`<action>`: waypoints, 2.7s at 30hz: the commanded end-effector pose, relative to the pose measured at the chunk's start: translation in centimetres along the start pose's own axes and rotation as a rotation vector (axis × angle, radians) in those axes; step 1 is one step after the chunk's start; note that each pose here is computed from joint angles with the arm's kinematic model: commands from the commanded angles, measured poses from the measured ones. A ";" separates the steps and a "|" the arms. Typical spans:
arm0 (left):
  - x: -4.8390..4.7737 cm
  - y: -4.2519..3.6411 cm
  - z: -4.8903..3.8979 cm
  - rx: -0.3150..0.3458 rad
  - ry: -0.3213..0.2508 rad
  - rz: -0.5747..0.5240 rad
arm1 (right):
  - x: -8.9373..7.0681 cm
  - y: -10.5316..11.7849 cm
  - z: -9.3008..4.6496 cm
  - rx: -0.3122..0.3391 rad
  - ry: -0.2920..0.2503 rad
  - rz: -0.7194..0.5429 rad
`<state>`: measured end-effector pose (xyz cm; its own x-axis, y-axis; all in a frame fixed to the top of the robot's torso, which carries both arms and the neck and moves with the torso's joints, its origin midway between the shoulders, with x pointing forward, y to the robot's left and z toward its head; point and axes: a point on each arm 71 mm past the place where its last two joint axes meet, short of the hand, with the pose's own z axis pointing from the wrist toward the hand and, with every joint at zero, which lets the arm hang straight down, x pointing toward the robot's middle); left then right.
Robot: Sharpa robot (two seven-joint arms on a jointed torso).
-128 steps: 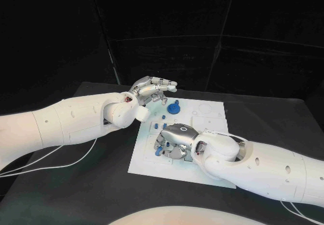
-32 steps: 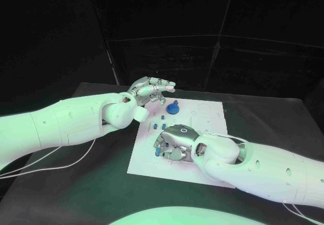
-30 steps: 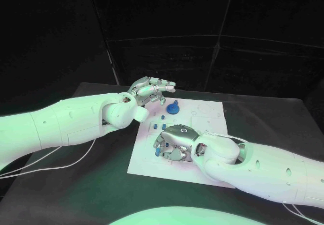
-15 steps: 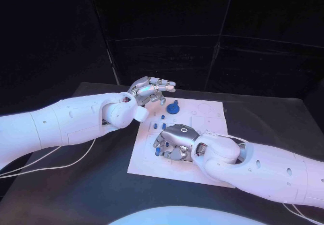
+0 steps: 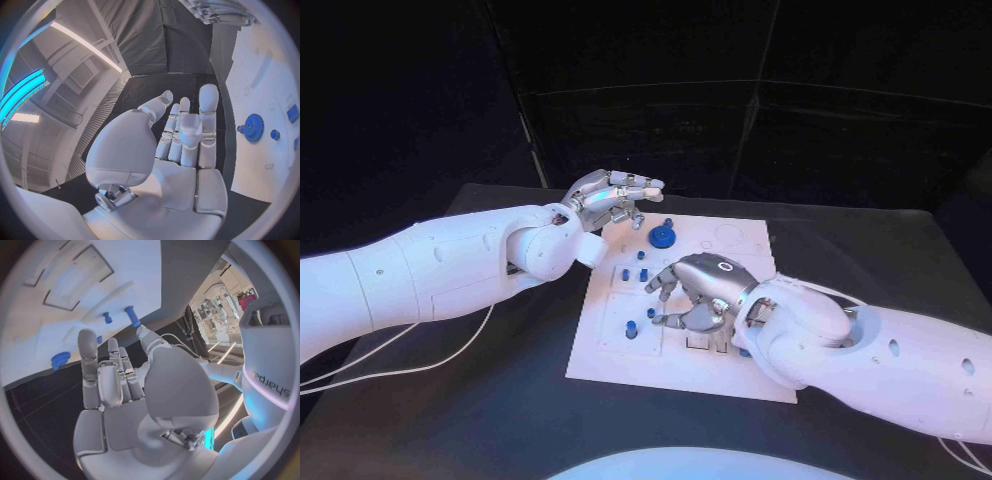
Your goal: Assemble the parts on the task board
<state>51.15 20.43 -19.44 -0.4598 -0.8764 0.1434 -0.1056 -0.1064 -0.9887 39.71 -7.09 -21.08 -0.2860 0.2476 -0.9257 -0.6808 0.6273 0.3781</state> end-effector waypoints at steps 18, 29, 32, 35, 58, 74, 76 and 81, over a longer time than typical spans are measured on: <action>-0.79 0.31 -0.75 0.009 -0.019 0.008 | -5.1 -9.2 -9.9 0.646 -0.110 0.336; -0.85 0.31 -1.10 0.010 -0.020 0.008 | -1.5 -9.4 -12.2 0.713 -0.004 0.243; -0.86 0.30 -1.15 0.010 -0.020 0.008 | -0.7 -9.1 -12.3 0.700 0.009 0.217; -0.93 0.28 -1.22 0.009 -0.021 0.008 | -0.4 -8.9 -12.2 0.681 0.013 0.196; -0.95 0.34 -1.25 0.002 -0.017 0.006 | 0.9 -8.0 -11.3 0.631 0.071 0.154; -1.08 0.34 -1.36 0.002 -0.018 0.006 | 2.3 -7.9 -10.5 0.626 0.113 0.137; -1.09 0.34 -1.38 0.002 -0.018 0.006 | 2.6 -7.9 -10.4 0.629 0.121 0.136; -1.09 0.35 -1.42 -0.001 -0.015 0.005 | 3.3 -8.0 -10.3 0.634 0.136 0.130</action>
<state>50.40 22.11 -20.05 -0.4383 -0.8892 0.1314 -0.1096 -0.0923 -0.9897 37.41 -18.95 -26.66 -0.4380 0.3092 -0.8441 -0.1115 0.9130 0.3923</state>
